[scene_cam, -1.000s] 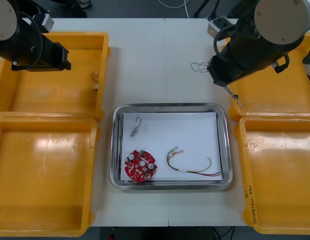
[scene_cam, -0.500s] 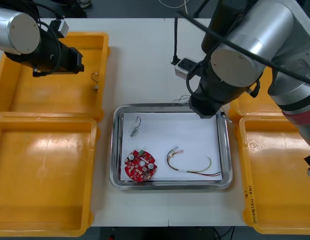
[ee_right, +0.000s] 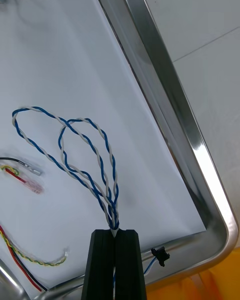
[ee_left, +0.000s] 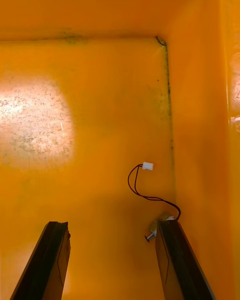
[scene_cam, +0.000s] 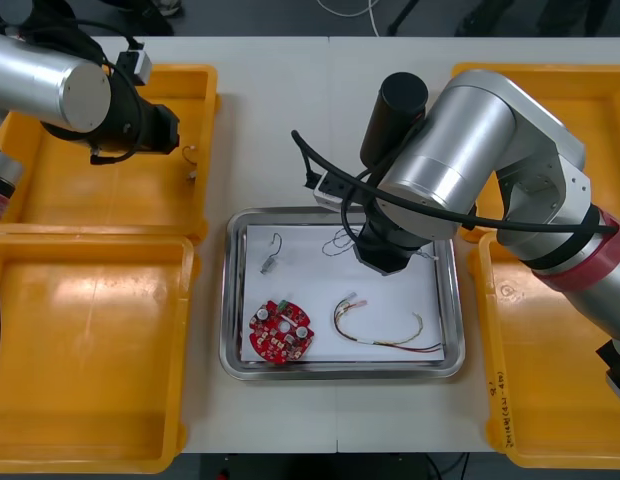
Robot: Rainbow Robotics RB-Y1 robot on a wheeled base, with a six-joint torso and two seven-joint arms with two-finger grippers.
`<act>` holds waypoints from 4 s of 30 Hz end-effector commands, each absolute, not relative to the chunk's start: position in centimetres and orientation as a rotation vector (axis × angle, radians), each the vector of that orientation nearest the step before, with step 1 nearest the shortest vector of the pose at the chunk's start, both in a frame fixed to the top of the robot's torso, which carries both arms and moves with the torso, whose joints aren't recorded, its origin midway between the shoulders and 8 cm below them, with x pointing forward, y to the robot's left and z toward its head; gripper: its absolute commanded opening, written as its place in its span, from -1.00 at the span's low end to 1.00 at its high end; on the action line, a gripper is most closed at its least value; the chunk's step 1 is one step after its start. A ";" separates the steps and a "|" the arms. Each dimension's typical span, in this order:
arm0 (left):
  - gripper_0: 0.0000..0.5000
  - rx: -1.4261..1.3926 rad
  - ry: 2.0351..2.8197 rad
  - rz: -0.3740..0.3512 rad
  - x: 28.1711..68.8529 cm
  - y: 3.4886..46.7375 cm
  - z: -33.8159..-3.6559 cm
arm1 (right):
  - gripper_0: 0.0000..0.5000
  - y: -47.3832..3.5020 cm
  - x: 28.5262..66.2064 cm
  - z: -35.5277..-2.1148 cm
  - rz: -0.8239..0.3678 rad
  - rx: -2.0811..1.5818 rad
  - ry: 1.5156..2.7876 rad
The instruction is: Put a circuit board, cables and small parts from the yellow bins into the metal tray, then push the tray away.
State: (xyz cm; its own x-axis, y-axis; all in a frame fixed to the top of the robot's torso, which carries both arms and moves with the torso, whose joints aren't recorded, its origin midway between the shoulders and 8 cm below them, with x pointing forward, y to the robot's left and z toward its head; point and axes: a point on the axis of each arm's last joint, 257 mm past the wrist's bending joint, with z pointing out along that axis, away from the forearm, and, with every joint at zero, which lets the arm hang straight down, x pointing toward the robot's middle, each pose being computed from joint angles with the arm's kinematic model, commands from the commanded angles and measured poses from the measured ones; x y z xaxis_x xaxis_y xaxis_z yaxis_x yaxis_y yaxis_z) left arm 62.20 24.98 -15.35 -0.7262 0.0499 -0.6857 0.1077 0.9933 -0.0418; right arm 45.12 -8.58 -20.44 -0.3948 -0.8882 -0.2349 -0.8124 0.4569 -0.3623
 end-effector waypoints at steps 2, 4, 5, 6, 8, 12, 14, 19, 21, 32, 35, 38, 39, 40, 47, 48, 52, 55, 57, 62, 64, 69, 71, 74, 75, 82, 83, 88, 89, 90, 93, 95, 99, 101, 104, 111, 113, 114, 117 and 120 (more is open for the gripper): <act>1.00 0.039 2.310 -0.142 64.0 22.4 -13.4 | -1.00 -6.5 44.6 -22.0 -0.236 -1.482 2.258; 1.00 0.044 2.297 -0.134 64.3 22.3 -13.5 | -1.00 -6.8 44.7 -22.6 -0.243 -1.477 2.262; 1.00 0.046 2.288 -0.131 64.5 22.2 -13.5 | -1.00 -6.9 44.8 -22.9 -0.244 -1.473 2.264; 1.00 0.046 2.288 -0.133 64.5 22.1 -13.6 | -1.00 -6.9 44.9 -23.1 -0.242 -1.472 2.262; 1.00 0.045 2.274 -0.143 64.9 21.8 -13.7 | -1.00 -7.3 45.2 -23.5 -0.258 -1.468 2.259; 1.00 0.055 2.258 -0.131 65.3 21.7 -14.0 | -1.00 -8.0 45.7 -24.4 -0.292 -1.459 2.258; 1.00 0.062 2.250 -0.122 65.5 21.6 -14.3 | -1.00 -8.2 46.2 -24.9 -0.298 -1.444 2.255; 1.00 0.057 2.235 -0.131 66.0 21.5 -14.6 | -1.00 -8.2 46.8 -25.9 -0.298 -1.429 2.257; 1.00 0.057 2.230 -0.129 66.2 21.5 -14.8 | -1.00 -8.2 46.9 -26.2 -0.302 -1.427 2.257; 1.00 0.080 2.204 -0.088 66.8 21.7 -15.6 | -0.13 -8.7 46.8 -26.5 -0.318 -1.403 2.279; 1.00 0.087 2.201 -0.086 66.9 21.6 -15.9 | 0.52 -8.8 46.8 -26.5 -0.321 -1.400 2.284; 1.00 0.092 2.191 -0.085 67.1 21.5 -16.2 | 1.00 -9.0 46.8 -26.5 -0.325 -1.388 2.293; 1.00 0.091 2.190 -0.085 67.1 21.6 -16.3 | 1.00 -8.9 46.8 -26.4 -0.327 -1.384 2.292; 1.00 0.092 2.191 -0.084 67.1 21.6 -16.3 | 1.00 -9.1 46.8 -26.5 -0.329 -1.380 2.297; 1.00 0.108 2.197 -0.060 67.0 21.6 -16.9 | 1.00 -9.4 46.9 -25.2 -0.323 -1.352 2.312; 1.00 0.105 2.198 -0.060 67.0 21.6 -17.0 | 1.00 -9.4 46.8 -24.7 -0.321 -1.349 2.318; 1.00 0.109 2.198 -0.059 67.0 21.6 -17.0 | 1.00 -9.7 46.4 -22.6 -0.329 -1.340 2.338; 0.88 0.111 2.200 -0.059 66.9 21.6 -17.2 | 1.00 -9.8 46.0 -21.2 -0.293 -1.317 2.375; 0.39 0.126 2.192 -0.047 67.0 21.4 -17.3 | 1.00 -9.9 45.8 -20.3 -0.264 -1.304 2.397; -0.99 0.129 2.191 -0.042 66.9 21.4 -17.6 | 1.00 -10.7 45.5 -17.2 -0.264 -1.269 2.406; -0.99 0.125 2.193 -0.046 66.9 21.4 -17.7 | 1.00 -10.3 45.9 -15.5 -0.243 -1.236 2.370; -0.99 0.121 2.194 -0.049 66.8 21.4 -17.7 | 1.00 -9.4 46.6 -11.9 -0.190 -1.174 2.302; -1.00 0.119 2.194 -0.052 66.9 21.4 -17.7 | 1.00 -9.2 46.7 -10.7 -0.163 -1.153 2.284; -0.99 0.119 2.194 -0.052 66.9 21.4 -17.7 | 1.00 -8.8 46.7 -8.7 -0.093 -1.114 2.259; -0.99 0.118 2.194 -0.052 66.9 21.4 -17.7 | 1.00 -8.8 46.7 -8.0 -0.077 -1.099 2.247; -1.00 0.115 2.198 -0.059 66.8 21.5 -17.6 | 1.00 -9.8 47.2 -4.7 -0.015 -0.967 2.210; -1.00 0.112 2.199 -0.058 66.8 21.7 -17.6 | 1.00 -10.1 47.2 -4.2 0.003 -0.931 2.213; -1.00 0.100 2.199 -0.069 66.8 22.1 -17.1 | 1.00 -12.6 47.4 -3.4 0.044 -0.782 2.262; -1.00 0.088 2.210 -0.069 66.7 22.5 -17.0 | 1.00 -13.4 47.4 -3.3 0.045 -0.748 2.273; -1.00 0.081 2.225 -0.069 66.4 22.5 -16.8 | 1.00 -14.5 47.5 -3.1 0.043 -0.705 2.281; -1.00 0.072 2.246 -0.070 65.8 22.7 -15.8 | 1.00 -17.1 47.6 -3.1 0.031 -0.625 2.298; -1.00 0.071 2.253 -0.067 65.6 22.8 -15.5 | 1.00 -18.2 47.6 -3.2 0.023 -0.596 2.306; -1.00 0.064 2.266 -0.064 65.2 23.5 -14.7 | 1.00 -22.2 47.7 -3.2 0.004 -0.472 2.331; -1.00 0.062 2.261 -0.066 65.3 23.8 -14.3 | 1.00 -24.1 47.7 -3.2 -0.005 -0.406 2.339; -1.00 0.054 2.256 -0.063 65.4 24.4 -13.9 | 1.00 -26.3 47.6 -3.3 -0.033 -0.335 2.346; -1.00 0.079 2.294 -0.016 64.6 26.9 -13.1 | 1.00 -30.8 47.1 -4.1 -0.081 -0.192 2.374; -1.00 0.091 2.310 0.002 64.3 27.9 -12.7 | 1.00 -32.2 46.6 -4.6 -0.085 -0.146 2.388; -1.00 0.095 2.318 0.007 64.1 28.3 -12.7 | 1.00 -32.7 46.4 -4.8 -0.091 -0.129 2.395; -1.00 0.109 2.332 0.027 63.7 29.5 -12.4 | 1.00 -33.8 46.0 -5.1 -0.088 -0.091 2.406; -1.00 0.127 2.347 0.057 63.2 31.2 -12.5 | 1.00 -35.5 45.4 -5.5 -0.080 -0.008 2.417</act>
